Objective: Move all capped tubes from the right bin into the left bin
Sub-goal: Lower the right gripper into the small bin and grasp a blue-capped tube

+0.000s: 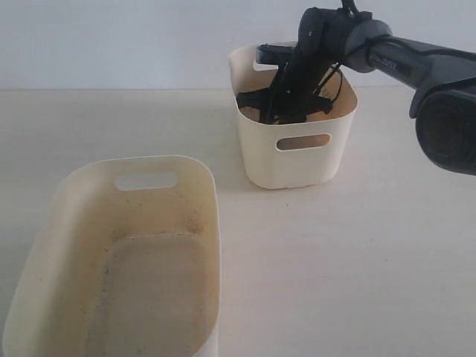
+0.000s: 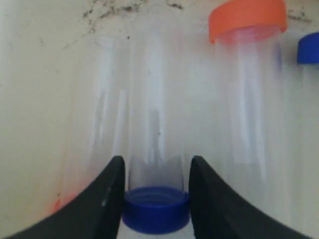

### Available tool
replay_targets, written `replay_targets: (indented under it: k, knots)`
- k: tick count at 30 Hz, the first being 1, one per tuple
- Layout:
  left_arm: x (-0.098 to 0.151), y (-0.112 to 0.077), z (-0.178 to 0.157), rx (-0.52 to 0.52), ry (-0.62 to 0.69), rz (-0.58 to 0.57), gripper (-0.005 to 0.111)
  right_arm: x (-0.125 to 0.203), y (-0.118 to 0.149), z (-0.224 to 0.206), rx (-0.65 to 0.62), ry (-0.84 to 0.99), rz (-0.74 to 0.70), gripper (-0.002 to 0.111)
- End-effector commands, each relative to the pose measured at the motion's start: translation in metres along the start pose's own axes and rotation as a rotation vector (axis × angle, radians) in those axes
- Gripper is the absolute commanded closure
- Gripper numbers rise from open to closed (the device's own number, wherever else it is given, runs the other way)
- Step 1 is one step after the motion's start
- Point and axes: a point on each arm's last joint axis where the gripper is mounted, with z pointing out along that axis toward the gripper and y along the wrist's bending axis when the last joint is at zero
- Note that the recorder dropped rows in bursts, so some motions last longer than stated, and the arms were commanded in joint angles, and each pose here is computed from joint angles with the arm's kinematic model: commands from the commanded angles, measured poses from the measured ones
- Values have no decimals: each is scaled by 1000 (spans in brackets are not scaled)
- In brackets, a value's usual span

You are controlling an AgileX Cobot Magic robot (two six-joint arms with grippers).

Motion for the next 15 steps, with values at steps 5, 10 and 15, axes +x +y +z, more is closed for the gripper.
replay_targets:
  k: [5, 10, 15]
  knots:
    - [-1, 0, 0, -2, -8, -7, 102, -6, 3, -7, -3, -54, -17, 108]
    - [-1, 0, 0, -2, -8, -7, 102, -18, 10, -38, -8, -141, -59, 108]
    - [-1, 0, 0, -2, -8, -7, 102, -26, 21, -90, -20, -197, -84, 108]
